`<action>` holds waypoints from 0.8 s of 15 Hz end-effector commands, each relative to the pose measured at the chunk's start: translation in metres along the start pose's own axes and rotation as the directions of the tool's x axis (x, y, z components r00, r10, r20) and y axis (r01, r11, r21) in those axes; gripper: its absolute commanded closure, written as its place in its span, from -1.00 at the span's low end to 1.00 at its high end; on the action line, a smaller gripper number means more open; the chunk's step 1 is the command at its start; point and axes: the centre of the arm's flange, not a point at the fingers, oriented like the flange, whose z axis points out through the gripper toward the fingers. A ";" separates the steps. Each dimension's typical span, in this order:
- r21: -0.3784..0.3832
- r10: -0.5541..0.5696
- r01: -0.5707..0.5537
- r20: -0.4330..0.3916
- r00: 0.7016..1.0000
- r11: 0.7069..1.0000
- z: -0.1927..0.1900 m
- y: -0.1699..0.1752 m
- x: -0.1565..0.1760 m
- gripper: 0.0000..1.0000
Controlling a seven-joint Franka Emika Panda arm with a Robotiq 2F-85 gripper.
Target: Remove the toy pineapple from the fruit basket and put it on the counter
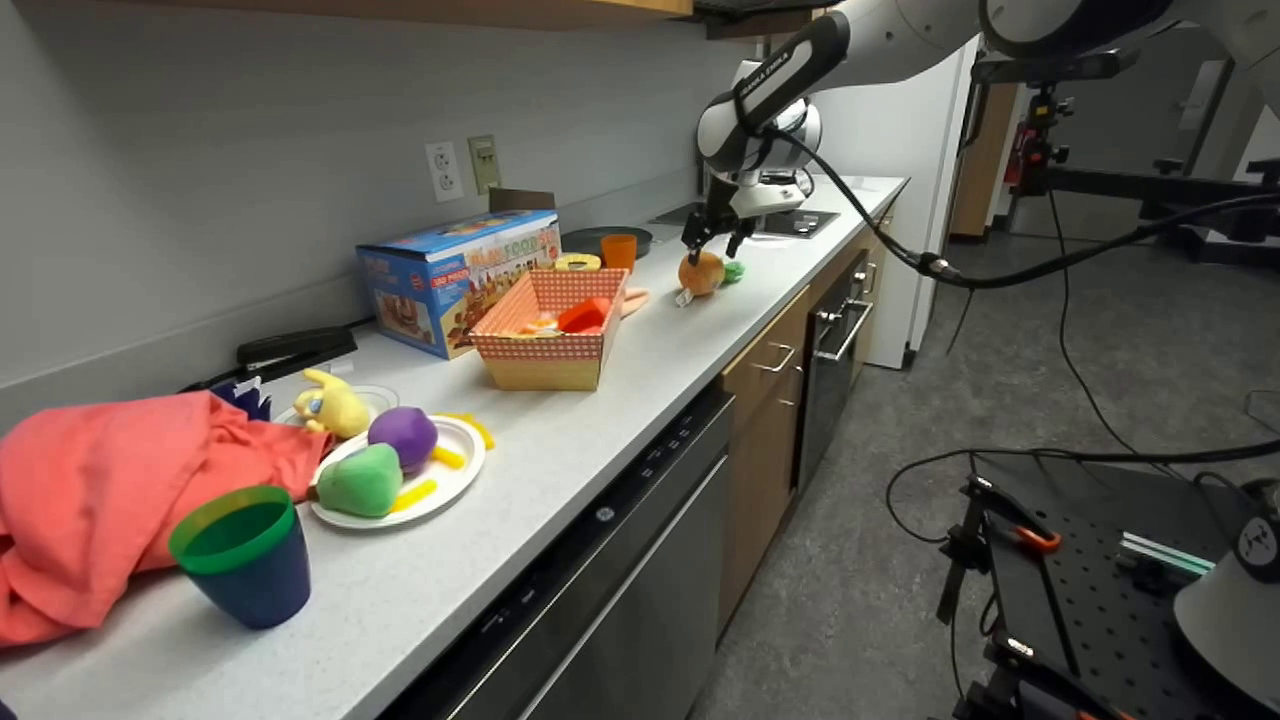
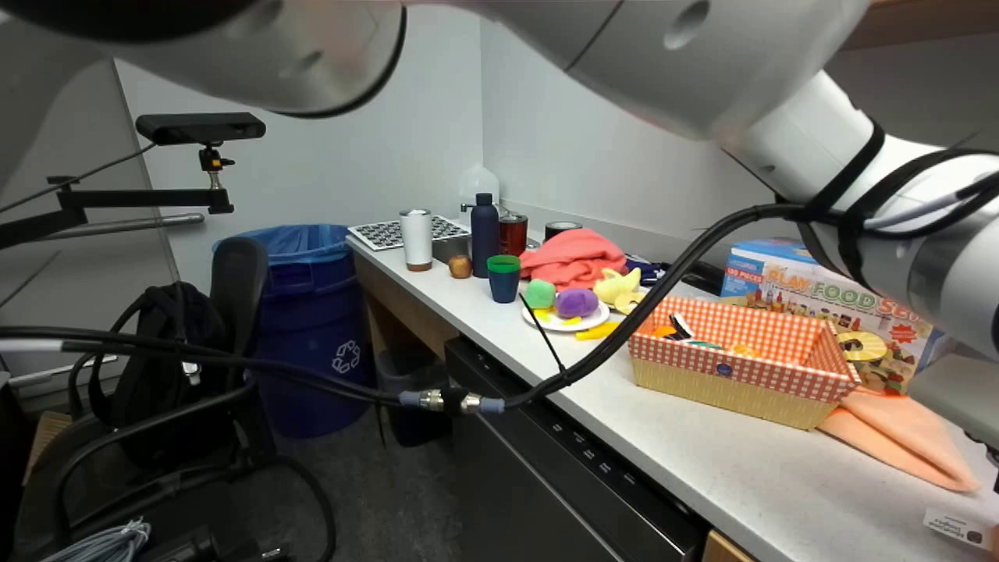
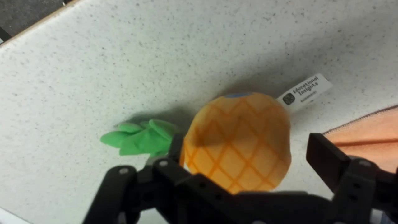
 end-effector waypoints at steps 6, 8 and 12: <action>0.001 -0.022 0.022 -0.059 0.998 1.000 -0.112 -0.008 -0.028 -1.00; 0.000 -0.027 0.027 -0.068 0.997 1.000 -0.132 -0.007 -0.035 -1.00; -0.001 -0.037 0.037 -0.088 0.995 0.999 -0.158 -0.004 -0.050 -1.00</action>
